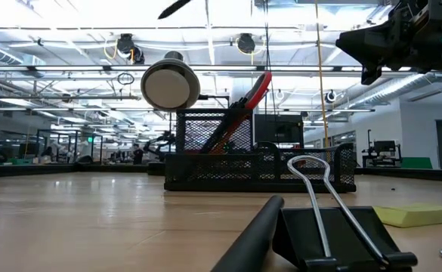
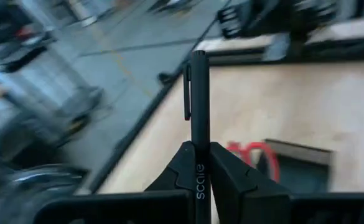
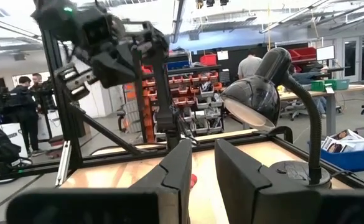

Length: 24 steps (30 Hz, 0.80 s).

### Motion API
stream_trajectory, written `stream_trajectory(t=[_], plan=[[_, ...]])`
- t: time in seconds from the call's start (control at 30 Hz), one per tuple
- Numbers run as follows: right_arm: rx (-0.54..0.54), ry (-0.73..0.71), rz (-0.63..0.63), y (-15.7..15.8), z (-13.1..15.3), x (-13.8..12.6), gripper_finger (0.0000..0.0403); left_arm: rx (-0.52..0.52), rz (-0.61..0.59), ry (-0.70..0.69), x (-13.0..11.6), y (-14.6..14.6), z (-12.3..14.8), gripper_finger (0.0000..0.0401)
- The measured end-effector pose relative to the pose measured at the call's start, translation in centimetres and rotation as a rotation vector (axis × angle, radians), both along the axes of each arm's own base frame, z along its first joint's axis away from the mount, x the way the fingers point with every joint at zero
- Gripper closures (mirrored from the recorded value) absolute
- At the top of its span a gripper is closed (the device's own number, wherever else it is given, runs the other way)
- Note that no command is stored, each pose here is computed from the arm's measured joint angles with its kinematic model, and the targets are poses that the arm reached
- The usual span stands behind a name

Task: Pick and place office supplies into organizer
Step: Put the left pen into the desk organizer

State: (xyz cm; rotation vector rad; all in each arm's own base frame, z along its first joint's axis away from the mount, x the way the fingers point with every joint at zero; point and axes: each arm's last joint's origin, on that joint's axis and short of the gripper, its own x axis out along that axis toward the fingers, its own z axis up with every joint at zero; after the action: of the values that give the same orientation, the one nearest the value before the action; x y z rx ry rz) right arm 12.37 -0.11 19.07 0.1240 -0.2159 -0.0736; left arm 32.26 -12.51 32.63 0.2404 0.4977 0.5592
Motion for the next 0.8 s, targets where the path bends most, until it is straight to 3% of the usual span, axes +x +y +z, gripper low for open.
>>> stream_trajectory(t=[0.13, 0.2, 0.33, 0.5, 0.63, 0.8], plan=[[-0.001, -0.001, -0.001, 0.0, 0.0, 0.0, 0.0339, -0.067, -0.241, -0.149, -1.1, 2.0, -3.4, 0.0394], [-0.003, -0.001, -0.002, 0.0, 0.0, 0.0, 0.0339, -0.076, -0.370, -0.301, -1.3, 3.0, -4.9, 0.0391], [-0.003, -0.008, -0.002, 0.0, 0.1, 0.0, 0.0339, -0.084, -0.475, -0.479, -1.9, 5.3, -8.2, 0.0386], [-0.006, -0.008, -0.004, 0.0, 0.1, 0.0, 0.0339, -0.135, -0.511, -0.488, -1.2, 7.3, -10.9, 0.0393], [-0.040, -0.008, -0.017, 0.0, 0.1, 0.0, 0.0339, -0.135, -0.517, -0.407, 0.0, 7.9, -13.1, 0.0386], [-0.043, -0.005, -0.018, 0.0, 0.1, 0.1, 0.0339, -0.127, -0.530, -0.368, 0.3, 8.5, -13.8, 0.0394]])
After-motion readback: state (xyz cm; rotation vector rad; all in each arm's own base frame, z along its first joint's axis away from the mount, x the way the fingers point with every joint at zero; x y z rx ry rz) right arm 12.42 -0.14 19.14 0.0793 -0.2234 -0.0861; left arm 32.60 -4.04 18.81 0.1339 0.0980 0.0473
